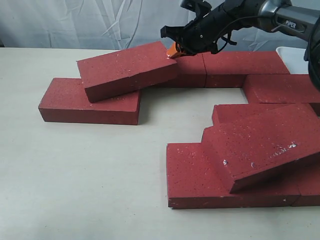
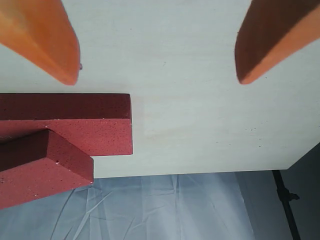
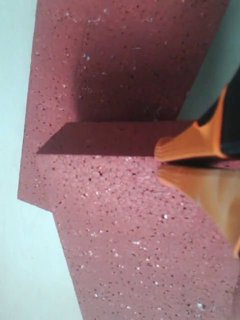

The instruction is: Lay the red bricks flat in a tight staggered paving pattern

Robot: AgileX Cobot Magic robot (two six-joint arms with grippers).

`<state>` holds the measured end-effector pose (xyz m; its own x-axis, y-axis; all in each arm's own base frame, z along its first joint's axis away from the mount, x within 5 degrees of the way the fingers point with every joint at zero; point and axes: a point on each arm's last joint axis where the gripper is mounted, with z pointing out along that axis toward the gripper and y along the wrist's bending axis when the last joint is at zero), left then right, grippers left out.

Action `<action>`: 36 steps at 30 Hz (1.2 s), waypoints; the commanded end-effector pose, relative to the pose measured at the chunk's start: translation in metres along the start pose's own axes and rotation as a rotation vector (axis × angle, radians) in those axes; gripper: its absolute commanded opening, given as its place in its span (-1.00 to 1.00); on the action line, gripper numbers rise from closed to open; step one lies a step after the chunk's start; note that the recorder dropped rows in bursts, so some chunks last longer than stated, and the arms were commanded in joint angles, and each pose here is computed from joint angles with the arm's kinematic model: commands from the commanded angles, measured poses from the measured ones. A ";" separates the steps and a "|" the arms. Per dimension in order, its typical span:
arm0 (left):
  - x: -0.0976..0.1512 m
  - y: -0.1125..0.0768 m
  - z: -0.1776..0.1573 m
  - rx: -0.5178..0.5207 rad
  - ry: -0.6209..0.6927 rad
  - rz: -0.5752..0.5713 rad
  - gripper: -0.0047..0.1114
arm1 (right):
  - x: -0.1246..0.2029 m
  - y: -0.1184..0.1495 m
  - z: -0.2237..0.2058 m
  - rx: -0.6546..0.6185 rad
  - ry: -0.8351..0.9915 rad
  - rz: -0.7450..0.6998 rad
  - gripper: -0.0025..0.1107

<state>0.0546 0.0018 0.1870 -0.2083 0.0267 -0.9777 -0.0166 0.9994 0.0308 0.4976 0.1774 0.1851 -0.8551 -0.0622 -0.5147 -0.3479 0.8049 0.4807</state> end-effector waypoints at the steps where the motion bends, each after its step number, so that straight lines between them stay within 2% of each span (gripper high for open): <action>1: 0.000 0.000 0.000 0.003 -0.010 -0.007 0.45 | -0.005 0.000 -0.021 0.024 0.021 0.005 -0.97; 12: 0.000 0.000 0.000 0.003 -0.010 -0.007 0.45 | 0.017 -0.013 -0.034 0.150 0.166 0.019 -0.97; 20: 0.000 0.000 0.000 0.003 -0.010 -0.007 0.45 | 0.051 -0.014 -0.053 0.216 0.098 0.064 -0.97; 29: 0.000 0.000 0.000 0.003 -0.008 -0.007 0.45 | 0.064 -0.011 -0.068 0.243 0.078 0.084 -0.97; 36: 0.000 0.000 0.000 0.003 -0.010 -0.007 0.45 | 0.075 -0.024 -0.067 0.355 0.106 0.107 -0.97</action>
<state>0.0546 0.0018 0.1870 -0.2083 0.0267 -0.9777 -0.0166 0.9994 0.0308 0.4165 0.1204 0.1811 -0.9261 -0.0201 -0.3768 -0.1318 0.9530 0.2729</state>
